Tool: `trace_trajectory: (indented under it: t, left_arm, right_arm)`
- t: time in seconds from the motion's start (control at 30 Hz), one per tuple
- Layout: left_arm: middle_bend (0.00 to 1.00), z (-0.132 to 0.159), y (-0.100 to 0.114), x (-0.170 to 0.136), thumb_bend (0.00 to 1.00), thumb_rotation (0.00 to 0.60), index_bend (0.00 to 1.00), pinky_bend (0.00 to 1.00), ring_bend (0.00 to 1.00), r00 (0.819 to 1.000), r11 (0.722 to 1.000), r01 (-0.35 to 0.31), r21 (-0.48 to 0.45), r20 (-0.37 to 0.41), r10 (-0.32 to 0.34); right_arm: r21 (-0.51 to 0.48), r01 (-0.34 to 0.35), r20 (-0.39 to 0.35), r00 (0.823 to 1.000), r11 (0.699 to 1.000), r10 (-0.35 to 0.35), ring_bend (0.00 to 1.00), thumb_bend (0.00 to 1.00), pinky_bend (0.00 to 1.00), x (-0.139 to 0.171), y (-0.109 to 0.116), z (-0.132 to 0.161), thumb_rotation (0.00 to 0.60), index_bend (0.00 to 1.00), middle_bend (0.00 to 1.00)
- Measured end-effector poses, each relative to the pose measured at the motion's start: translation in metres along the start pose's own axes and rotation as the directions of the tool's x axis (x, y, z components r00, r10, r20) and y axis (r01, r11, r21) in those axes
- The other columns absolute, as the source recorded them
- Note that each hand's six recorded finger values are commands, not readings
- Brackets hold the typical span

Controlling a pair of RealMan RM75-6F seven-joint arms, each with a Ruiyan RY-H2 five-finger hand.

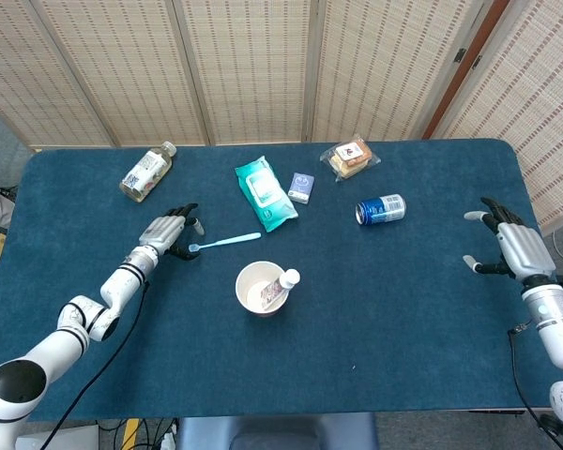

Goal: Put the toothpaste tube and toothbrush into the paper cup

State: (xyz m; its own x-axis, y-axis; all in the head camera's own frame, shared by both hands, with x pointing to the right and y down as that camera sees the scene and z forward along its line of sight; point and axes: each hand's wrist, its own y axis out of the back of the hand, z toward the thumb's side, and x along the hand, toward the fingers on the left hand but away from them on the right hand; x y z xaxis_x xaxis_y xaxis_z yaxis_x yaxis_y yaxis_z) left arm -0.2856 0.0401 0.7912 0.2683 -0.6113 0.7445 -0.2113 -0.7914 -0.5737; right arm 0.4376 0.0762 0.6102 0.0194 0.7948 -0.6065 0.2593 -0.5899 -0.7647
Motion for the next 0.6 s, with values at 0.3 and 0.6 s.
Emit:
trace_trajectory:
  t: [0.3,0.6]
  left_arm:
    - [0.00,-0.0012,-0.0036,0.0026,0.25,0.600,0.41,0.00,0.00,1.000,1.000,0.003,0.020,-0.019,-0.003]
    - [0.00,-0.0054,-0.0072,0.0052,0.25,0.600,0.45,0.00,0.00,0.999,0.999,0.003,0.032,-0.043,-0.002]
  right_arm:
    - [-0.007,-0.004,0.006,1.000,1.000,0.004,0.00,0.18,0.11,0.0010,-0.0020,-0.0027,0.600,0.25,0.03]
    - [-0.010,-0.007,0.012,1.000,1.000,0.008,0.00,0.18,0.11,0.0011,-0.0035,-0.0047,0.600,0.25,0.03]
